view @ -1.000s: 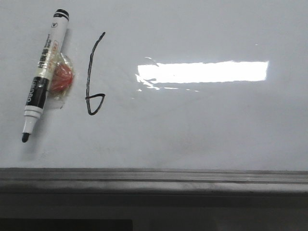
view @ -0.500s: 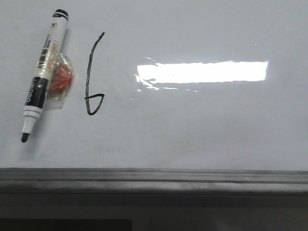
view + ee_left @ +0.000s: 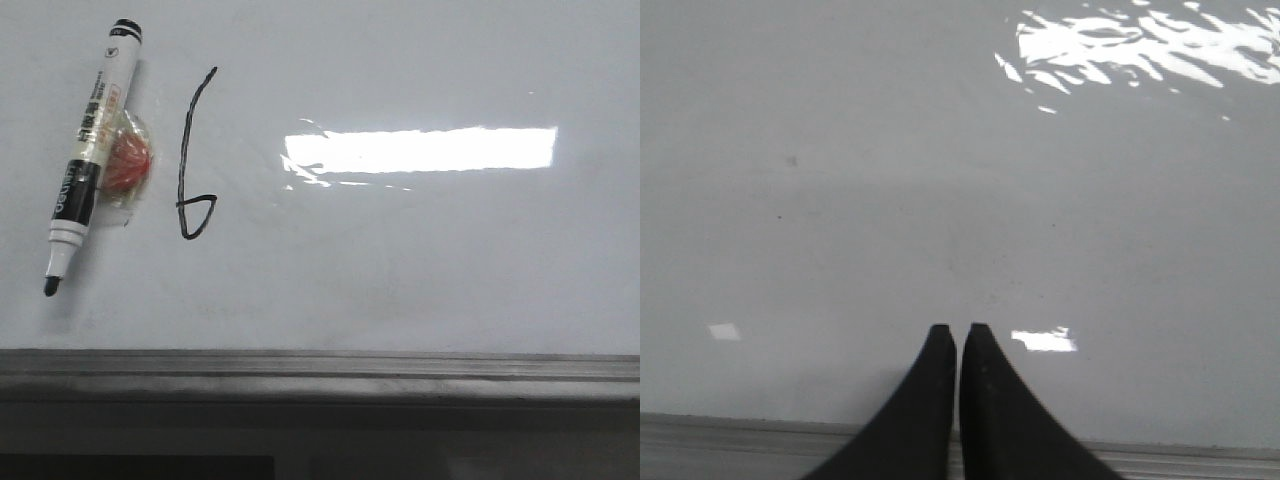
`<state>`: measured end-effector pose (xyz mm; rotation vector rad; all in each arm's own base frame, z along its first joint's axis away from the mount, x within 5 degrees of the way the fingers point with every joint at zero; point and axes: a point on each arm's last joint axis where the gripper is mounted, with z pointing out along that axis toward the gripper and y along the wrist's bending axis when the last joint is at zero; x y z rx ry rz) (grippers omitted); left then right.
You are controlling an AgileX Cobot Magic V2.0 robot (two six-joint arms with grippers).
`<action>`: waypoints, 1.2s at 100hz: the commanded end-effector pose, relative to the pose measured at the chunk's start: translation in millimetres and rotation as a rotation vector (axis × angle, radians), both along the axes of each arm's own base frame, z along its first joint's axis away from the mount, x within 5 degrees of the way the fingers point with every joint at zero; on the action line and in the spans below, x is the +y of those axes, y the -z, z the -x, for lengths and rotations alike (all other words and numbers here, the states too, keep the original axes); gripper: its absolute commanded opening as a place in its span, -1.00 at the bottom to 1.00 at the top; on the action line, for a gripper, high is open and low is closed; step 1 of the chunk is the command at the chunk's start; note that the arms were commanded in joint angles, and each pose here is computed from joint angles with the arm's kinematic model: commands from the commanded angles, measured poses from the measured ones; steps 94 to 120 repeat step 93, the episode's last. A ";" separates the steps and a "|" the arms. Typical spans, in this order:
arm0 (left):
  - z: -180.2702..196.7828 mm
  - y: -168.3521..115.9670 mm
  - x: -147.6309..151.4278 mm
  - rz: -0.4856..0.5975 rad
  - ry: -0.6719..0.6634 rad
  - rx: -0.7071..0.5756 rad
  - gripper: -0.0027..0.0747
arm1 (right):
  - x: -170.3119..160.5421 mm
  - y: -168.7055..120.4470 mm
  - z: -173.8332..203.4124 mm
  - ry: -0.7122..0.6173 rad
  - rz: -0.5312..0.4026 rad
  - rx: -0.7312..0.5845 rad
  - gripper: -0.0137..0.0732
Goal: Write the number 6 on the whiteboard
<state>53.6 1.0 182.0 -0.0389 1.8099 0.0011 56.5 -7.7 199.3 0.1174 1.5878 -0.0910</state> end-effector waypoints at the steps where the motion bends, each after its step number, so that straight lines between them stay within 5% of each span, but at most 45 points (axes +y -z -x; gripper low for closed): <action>1: -0.5 7.8 0.3 -0.001 -0.005 -0.044 -0.98 | -0.8 10.2 1.4 0.013 0.013 0.039 -0.83; 25: -0.5 7.8 0.3 -0.001 -0.005 -0.044 -0.98 | -1.9 26.3 4.0 0.024 0.018 0.221 -0.83; 120: -0.5 7.8 0.3 -0.001 -0.005 -0.044 -0.98 | -1.9 26.1 3.9 0.022 0.028 0.221 -0.83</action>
